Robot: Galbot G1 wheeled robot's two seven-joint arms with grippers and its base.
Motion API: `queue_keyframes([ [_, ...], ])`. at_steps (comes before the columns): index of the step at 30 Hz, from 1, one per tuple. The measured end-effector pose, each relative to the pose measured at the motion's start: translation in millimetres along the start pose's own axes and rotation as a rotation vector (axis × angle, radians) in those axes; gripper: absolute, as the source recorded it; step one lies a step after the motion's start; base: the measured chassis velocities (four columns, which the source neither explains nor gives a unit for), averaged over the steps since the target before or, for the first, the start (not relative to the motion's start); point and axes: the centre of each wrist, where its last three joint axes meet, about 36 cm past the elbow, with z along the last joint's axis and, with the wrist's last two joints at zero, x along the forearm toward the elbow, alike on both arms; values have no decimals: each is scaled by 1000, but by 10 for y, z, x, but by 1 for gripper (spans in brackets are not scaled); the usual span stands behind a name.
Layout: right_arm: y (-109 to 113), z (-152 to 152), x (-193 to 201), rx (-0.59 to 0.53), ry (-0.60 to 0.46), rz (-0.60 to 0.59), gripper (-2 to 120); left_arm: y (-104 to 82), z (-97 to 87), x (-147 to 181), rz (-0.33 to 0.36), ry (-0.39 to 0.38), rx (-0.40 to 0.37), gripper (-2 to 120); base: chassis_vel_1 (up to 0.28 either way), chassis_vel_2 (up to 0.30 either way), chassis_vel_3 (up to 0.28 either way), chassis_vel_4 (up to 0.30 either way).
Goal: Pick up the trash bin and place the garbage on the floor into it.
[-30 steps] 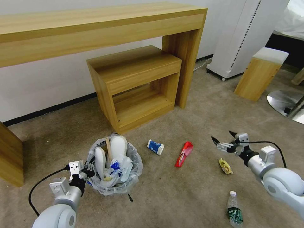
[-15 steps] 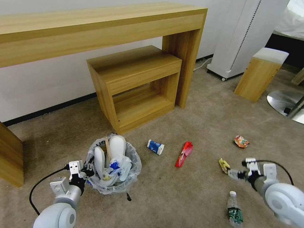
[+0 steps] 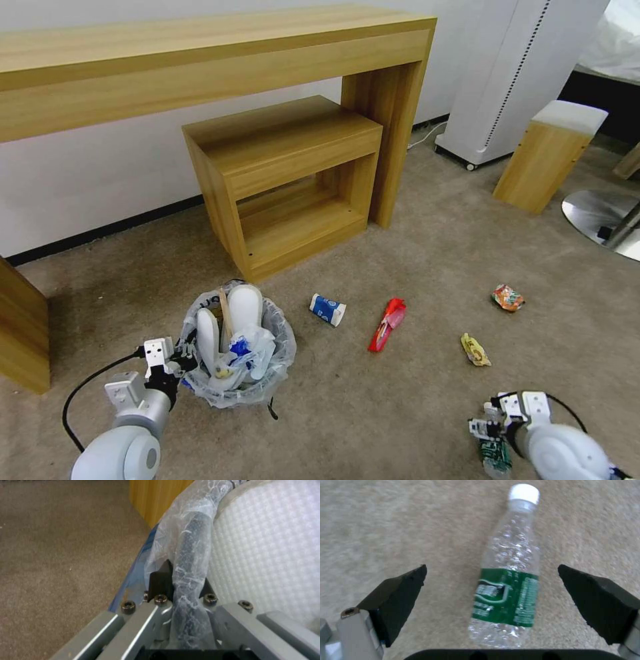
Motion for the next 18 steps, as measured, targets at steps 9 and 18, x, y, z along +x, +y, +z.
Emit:
queue_keyframes([
  [9,-101,268,-216,-56,-37,100,100,-4,-4,-3,3,-3,-1,3,0,0,0,0],
  [18,-39,362,-510,-60,-49,125,91,-18,-38,36,8,-12,-1,3,0,0,0,0],
])
